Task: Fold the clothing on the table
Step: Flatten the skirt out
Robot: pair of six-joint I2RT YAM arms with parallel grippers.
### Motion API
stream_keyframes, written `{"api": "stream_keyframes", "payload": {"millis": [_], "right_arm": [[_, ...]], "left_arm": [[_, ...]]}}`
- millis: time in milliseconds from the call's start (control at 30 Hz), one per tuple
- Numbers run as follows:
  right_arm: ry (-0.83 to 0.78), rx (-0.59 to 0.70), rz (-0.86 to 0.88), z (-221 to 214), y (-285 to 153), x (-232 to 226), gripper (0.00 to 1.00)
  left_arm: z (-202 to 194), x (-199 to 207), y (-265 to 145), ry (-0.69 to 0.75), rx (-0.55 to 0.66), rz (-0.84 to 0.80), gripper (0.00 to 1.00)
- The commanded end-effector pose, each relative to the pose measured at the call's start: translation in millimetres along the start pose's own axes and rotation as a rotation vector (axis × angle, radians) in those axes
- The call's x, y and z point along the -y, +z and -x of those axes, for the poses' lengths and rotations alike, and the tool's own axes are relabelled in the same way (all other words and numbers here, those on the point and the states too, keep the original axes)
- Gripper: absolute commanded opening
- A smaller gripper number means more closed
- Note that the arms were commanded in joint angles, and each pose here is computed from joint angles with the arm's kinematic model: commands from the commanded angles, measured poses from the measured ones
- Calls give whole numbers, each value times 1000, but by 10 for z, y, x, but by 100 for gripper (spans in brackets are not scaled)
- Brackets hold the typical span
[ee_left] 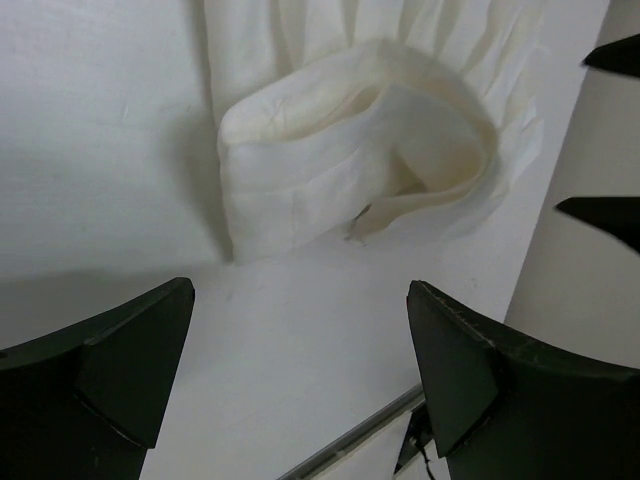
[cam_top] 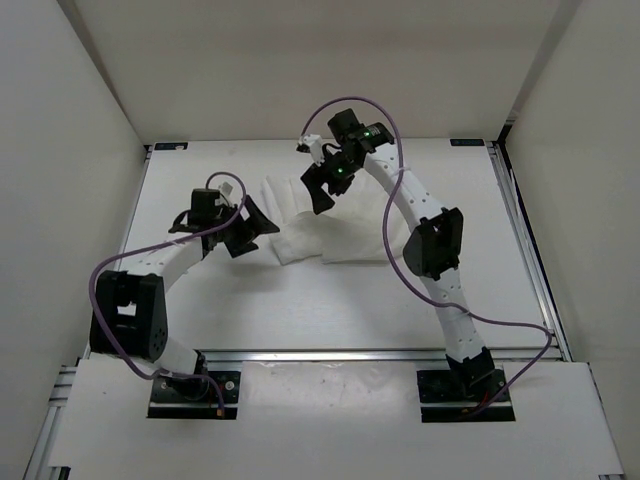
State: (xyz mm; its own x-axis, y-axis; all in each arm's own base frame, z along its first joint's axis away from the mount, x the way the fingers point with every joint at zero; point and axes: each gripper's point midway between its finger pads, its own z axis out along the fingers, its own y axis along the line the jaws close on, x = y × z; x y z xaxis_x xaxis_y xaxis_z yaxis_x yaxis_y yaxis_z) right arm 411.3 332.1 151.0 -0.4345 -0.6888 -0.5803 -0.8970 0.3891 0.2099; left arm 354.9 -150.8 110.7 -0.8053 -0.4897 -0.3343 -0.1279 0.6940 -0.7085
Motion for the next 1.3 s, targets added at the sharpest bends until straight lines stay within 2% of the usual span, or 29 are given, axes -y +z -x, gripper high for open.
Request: {"api": "stream_keyframes", "payload": {"millis": [0, 67, 133, 233, 600, 700, 800, 867, 900, 967, 1000, 1133, 1200, 1267], "right_arm": [[8, -3, -57, 13, -308, -21, 93], [1, -64, -61, -82, -160, -118, 92], [41, -99, -114, -179, -51, -19, 88], [28, -110, -162, -160, 17, 26, 88], [-4, -159, -141, -176, 271, -210, 87], [-9, -227, -190, -326, 423, -216, 84], [-38, -287, -331, -418, 486, -91, 78], [-64, -348, -443, -532, 529, -4, 67], [-88, -375, -499, -571, 547, 24, 66], [-114, -464, -537, -816, 624, 46, 58], [-120, -491, -564, -883, 601, 112, 51], [-134, -413, -630, -561, 358, 191, 29], [-118, -412, -604, -530, 232, 183, 8], [-113, -444, -535, -601, 136, 85, 0]], "left_arm": [[-311, -196, -51, 28, -40, 52, 99], [-329, -212, -69, 18, -14, 30, 99], [-344, -271, -99, 9, 8, 36, 99], [-357, -350, -115, 27, 17, 59, 99], [-157, -237, -147, 27, 66, 22, 98], [-124, -250, -147, 30, 90, 24, 98], [-49, -247, -136, 24, 133, 20, 99], [-37, -251, -128, 25, 153, 5, 99], [-19, -253, -133, 25, 157, 6, 98], [67, -217, -124, 28, 183, -13, 99], [82, -208, -120, 27, 184, -16, 98], [143, -200, -144, 24, 214, -26, 99], [156, -196, -160, 19, 230, -32, 98], [162, -213, -174, 19, 240, -35, 98]]}}
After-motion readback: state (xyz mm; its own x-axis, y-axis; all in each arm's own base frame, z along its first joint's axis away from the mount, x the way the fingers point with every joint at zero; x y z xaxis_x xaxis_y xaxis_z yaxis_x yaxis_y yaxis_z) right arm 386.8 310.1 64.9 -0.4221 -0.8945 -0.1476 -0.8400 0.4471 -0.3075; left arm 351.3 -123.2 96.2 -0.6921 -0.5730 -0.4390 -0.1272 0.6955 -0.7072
